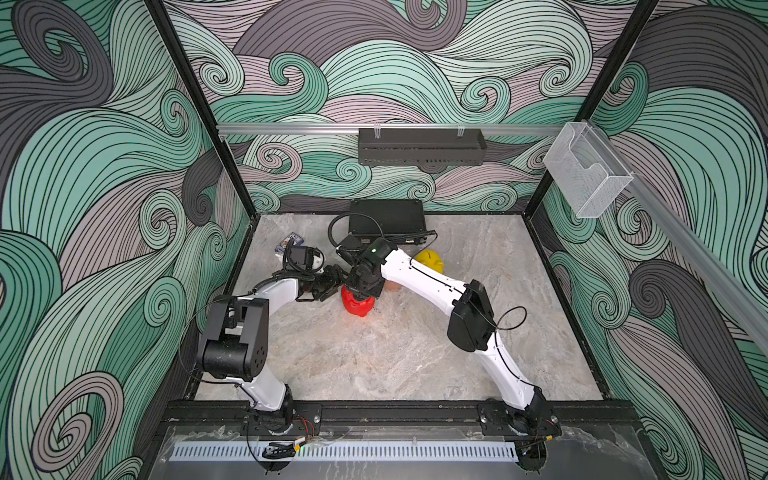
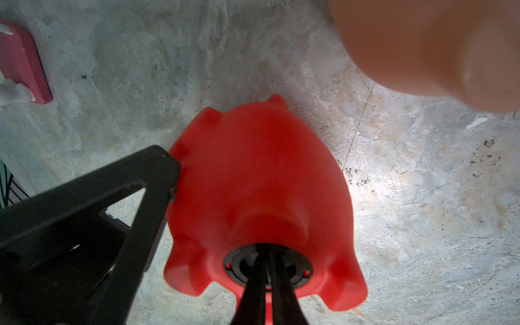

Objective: Close piggy banks
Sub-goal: Screw the knob on the piggy bank.

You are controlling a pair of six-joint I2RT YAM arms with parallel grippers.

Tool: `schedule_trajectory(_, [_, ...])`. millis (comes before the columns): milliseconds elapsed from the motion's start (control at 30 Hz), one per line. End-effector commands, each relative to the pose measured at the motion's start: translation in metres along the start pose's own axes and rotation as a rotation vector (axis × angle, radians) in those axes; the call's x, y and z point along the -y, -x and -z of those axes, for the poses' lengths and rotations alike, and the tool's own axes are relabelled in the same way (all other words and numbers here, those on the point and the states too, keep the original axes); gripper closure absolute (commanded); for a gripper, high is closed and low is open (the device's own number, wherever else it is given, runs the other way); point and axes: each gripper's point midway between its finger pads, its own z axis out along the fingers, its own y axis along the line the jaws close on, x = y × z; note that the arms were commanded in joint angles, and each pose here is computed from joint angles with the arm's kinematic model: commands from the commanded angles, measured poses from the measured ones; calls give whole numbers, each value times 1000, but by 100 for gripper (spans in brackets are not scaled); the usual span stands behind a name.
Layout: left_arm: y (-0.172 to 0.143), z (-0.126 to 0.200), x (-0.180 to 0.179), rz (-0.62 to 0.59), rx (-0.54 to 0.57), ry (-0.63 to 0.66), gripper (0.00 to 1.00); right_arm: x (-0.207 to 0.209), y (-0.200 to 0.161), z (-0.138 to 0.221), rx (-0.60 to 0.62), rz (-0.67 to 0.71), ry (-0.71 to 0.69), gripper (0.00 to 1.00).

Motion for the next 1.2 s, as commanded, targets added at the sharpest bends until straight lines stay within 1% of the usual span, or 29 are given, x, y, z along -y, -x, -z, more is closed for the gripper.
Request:
schedule_trajectory(0, [-17,0,-18,29,-66,86,28,6,6,21,23,8,0,82])
schedule_trajectory(233, [-15,2,-16,21,-63,95,27,2,5,38,38,22,29,80])
schedule_trajectory(400, [-11,8,-12,15,-51,95,26,-4,4,59,61,52,68,78])
schedule_trajectory(533, [-6,18,-5,2,-30,95,24,-5,4,80,101,106,91,76])
schedule_trajectory(633, [0,34,4,-26,8,103,23,-1,8,99,168,187,89,73])
schedule_trajectory(700, [3,47,10,-51,37,118,23,6,14,114,233,248,69,69])
schedule_trajectory(867, [7,83,20,-115,125,157,22,35,35,146,405,374,-29,59])
schedule_trajectory(1000, [3,106,25,-161,156,180,21,57,53,171,554,496,-109,49])
schedule_trajectory(1100, [-6,121,31,-195,172,171,21,77,65,180,602,570,-144,46])
schedule_trajectory(1167, [-12,130,35,-225,180,157,21,93,74,184,621,583,-149,40])
